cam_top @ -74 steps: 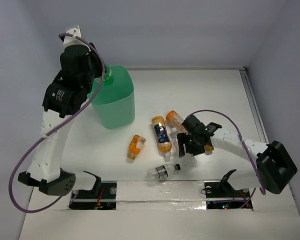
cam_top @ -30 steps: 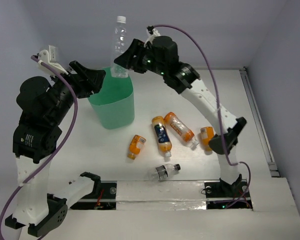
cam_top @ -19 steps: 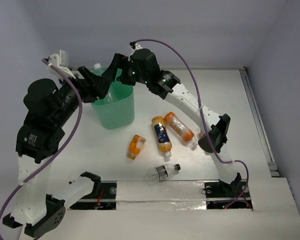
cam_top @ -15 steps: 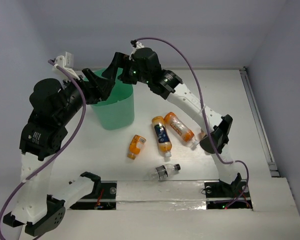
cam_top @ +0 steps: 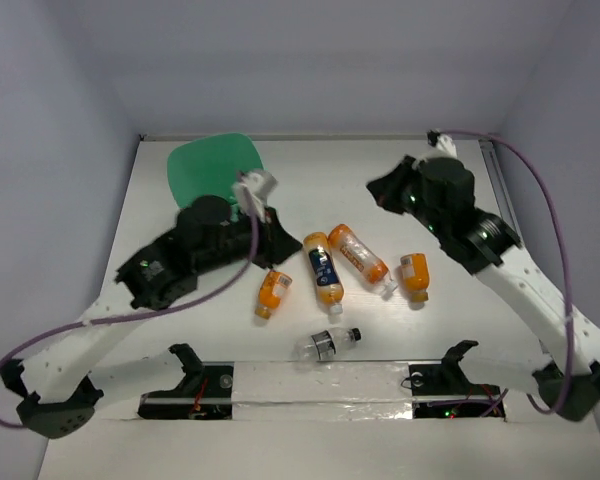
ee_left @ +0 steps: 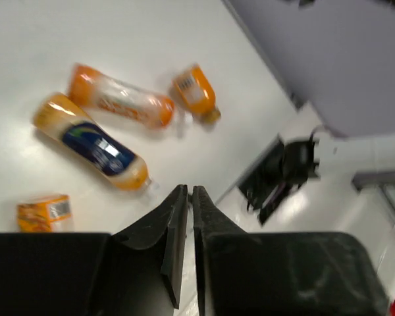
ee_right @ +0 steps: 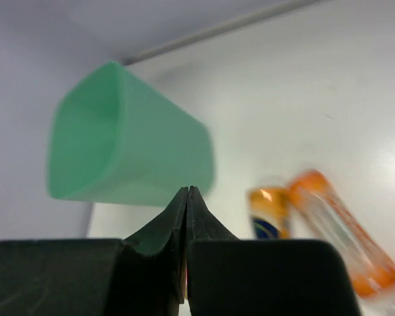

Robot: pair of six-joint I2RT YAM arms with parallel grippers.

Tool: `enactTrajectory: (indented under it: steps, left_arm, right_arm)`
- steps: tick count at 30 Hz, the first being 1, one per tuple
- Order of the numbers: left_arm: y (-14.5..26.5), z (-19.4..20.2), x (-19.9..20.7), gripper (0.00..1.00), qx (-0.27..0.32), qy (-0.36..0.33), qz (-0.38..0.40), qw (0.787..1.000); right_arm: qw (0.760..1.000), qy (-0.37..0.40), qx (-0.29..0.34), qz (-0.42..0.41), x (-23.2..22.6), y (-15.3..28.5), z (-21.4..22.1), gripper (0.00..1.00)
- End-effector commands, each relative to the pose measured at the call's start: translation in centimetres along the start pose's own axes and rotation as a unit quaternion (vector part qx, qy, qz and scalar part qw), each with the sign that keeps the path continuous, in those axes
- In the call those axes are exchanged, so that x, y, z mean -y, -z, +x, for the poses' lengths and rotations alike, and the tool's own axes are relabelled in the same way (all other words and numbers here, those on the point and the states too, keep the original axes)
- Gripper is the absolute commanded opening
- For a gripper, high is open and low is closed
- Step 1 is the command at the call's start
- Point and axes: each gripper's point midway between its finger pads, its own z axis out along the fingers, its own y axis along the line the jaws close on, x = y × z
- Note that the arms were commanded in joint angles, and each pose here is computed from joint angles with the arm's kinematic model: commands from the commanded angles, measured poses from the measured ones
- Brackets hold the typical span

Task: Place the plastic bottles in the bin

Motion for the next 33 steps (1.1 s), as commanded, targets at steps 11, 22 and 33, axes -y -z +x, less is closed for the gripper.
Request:
enactTrajectory:
  steps: [11,22,33]
  left_arm:
    - [-6.4,22.3,3.4,0.71,-0.237,-0.142,0.024,0.961]
    - [-8.8,28.7,0.0,0.85,-0.318,-0.189,-0.008,0.929]
    - [-9.9,32.3,-3.8,0.82,-0.367,-0.228,-0.064,0.900]
  right_arm:
    - [0.993,-0.081,-0.059,0.068,12.2,11.3,11.0,0.48]
    - [0.990,-0.090,-0.069,0.084,13.8,12.8,12.4,0.77]
    - [0.990,-0.077,-0.103,0.061,13.1,12.6,13.6,0.80]
